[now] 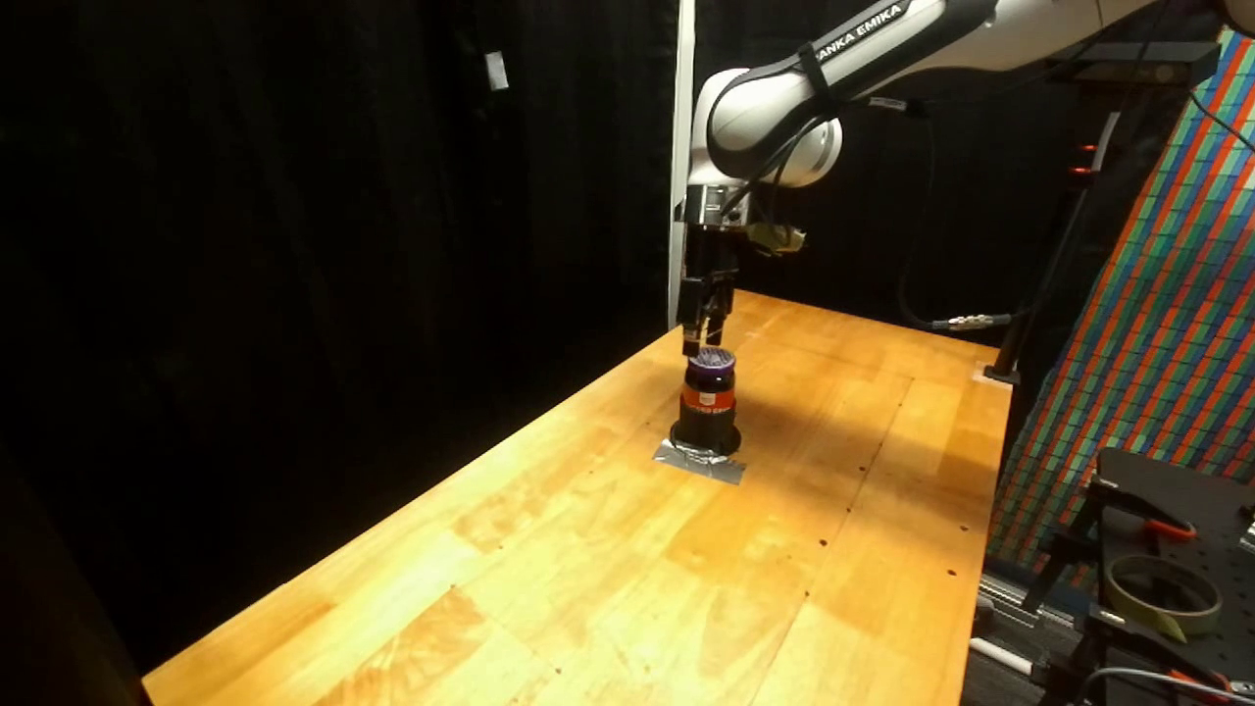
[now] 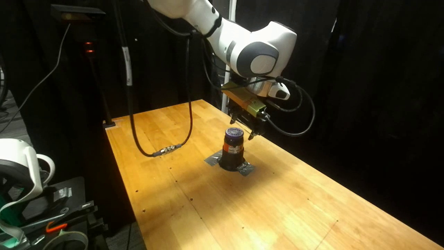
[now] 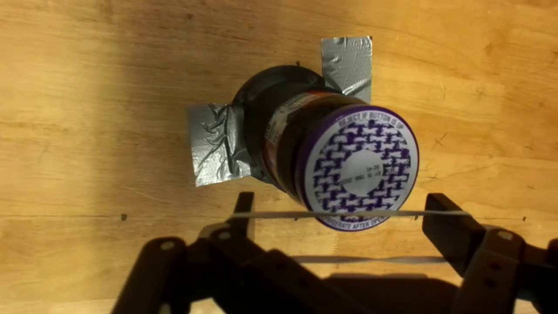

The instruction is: Put the rubber band around the base of the cup

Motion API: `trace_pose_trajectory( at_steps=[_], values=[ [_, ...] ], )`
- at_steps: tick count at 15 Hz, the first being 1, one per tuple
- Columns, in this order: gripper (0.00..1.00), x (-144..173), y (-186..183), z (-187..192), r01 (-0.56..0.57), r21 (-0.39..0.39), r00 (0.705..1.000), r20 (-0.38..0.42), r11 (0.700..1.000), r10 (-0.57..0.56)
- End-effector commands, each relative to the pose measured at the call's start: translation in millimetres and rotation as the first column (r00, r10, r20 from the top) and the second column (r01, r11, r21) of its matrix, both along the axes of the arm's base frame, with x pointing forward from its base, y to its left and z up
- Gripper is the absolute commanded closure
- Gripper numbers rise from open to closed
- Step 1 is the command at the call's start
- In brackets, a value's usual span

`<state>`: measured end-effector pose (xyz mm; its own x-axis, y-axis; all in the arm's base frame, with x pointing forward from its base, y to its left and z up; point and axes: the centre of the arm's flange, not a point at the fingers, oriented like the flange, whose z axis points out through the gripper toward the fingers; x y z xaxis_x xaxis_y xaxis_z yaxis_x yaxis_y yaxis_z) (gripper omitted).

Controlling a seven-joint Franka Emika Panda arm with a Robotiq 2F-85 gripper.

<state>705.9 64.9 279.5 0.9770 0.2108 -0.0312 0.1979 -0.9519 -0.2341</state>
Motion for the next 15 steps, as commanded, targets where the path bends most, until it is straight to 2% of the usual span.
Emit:
trace_pose_trajectory(
  at_steps=[1, 5, 10, 15],
  values=[
    [0.0, 20, 26, -8, -0.019, -0.039, 1.0, -0.016, 0.999, 0.018],
    [0.0, 19, 44, -22, -0.046, -0.1, 0.999, -0.027, 0.994, 0.044],
    [0.0, 16, 48, -38, -0.059, -0.176, 0.998, -0.037, 0.983, 0.053],
    [0.0, -9, 44, -45, -0.118, -0.276, 0.985, -0.152, 0.954, 0.078]
  ],
)
